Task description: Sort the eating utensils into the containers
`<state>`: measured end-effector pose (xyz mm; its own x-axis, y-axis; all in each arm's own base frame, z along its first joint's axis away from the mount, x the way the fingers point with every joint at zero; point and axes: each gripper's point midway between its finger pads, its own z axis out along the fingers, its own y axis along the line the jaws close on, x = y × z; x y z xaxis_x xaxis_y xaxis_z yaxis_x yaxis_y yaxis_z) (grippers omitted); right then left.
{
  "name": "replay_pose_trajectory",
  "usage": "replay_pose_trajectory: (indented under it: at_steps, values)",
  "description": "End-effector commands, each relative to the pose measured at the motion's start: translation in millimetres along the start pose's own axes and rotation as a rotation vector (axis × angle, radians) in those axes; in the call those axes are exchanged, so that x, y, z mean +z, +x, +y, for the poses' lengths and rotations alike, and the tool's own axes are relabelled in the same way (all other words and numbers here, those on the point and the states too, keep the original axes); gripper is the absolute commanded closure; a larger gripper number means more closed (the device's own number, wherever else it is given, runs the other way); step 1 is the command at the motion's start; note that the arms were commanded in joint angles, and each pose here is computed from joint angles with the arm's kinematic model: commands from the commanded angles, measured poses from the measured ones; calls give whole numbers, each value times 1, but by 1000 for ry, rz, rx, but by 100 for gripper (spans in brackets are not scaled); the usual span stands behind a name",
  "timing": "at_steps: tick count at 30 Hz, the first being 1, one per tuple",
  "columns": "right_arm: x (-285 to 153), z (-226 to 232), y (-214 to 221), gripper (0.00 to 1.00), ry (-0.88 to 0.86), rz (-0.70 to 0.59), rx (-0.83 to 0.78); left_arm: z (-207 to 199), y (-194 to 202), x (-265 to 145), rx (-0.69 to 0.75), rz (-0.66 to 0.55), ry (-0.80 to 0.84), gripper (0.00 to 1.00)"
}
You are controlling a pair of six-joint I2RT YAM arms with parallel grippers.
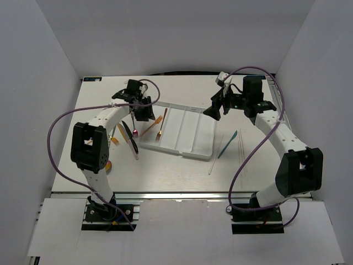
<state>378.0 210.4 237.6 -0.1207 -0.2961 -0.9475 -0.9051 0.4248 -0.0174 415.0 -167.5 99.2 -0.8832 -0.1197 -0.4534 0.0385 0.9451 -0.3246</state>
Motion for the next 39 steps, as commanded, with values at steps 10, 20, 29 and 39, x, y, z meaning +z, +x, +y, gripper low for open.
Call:
replay_pose_trajectory:
  at_steps: [10, 20, 29, 39]
  values:
    - [-7, 6, -5, 11, 1, -21, -27, 83, -32, -12, -117, -56, -172, 57]
    - [-7, 4, -4, 11, 9, -16, -27, 108, -32, 24, -108, -3, -272, 56]
    - [-8, 4, -3, 11, 11, -11, -20, 121, -30, 29, -97, 5, -331, 56]
    - [-8, 2, -6, 11, 11, -15, -19, 130, -14, 51, -102, 64, -346, 64]
